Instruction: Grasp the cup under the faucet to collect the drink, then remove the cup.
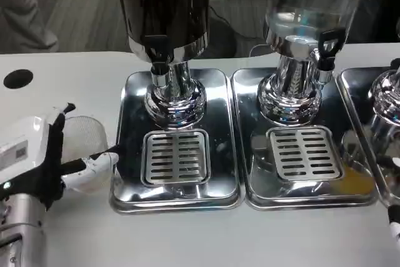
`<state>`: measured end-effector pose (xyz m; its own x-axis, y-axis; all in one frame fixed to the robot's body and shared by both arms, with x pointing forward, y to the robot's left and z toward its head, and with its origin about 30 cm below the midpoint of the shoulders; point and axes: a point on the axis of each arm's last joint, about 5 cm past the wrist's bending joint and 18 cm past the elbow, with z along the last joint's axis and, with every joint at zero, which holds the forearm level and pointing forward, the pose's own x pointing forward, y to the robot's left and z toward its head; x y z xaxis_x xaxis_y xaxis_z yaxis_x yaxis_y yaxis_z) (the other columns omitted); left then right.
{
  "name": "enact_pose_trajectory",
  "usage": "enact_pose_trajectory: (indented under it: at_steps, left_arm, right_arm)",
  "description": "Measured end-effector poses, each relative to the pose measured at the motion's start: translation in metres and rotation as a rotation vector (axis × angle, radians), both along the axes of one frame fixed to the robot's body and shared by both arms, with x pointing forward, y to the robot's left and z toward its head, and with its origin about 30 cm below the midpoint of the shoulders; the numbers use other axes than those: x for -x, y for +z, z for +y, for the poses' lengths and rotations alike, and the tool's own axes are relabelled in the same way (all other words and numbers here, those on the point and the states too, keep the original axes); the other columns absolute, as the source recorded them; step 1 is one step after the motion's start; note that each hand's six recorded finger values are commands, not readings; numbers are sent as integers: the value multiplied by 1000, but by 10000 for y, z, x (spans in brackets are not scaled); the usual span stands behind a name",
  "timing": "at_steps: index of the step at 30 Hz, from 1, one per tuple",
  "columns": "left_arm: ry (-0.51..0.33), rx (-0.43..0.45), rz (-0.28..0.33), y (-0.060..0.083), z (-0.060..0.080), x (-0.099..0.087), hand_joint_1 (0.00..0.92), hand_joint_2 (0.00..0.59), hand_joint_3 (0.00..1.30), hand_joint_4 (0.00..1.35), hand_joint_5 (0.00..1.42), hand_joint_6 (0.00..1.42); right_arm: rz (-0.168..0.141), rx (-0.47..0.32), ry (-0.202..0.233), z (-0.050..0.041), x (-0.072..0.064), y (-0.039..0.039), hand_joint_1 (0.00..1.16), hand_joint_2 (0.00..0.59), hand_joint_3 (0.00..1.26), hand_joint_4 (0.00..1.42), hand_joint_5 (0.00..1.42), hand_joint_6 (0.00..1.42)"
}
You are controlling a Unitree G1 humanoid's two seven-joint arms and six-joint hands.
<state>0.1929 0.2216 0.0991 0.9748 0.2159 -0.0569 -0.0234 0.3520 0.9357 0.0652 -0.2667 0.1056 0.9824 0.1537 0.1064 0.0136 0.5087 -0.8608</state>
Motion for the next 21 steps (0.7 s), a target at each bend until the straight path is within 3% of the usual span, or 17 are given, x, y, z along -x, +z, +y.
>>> enact_pose_trajectory:
  at_steps: [6,21]
  left_arm:
    - [9,-13,14,-12,32,4,376,65,207,216,467,666]
    - [8,-29,9,-46,84,7,385,92,345,361,588,728]
  right_arm:
    - [-25,-4,14,6,-53,13,294,508,190,0,0,0]
    - [-18,-19,25,32,-73,-2,287,502,187,0,0,0]
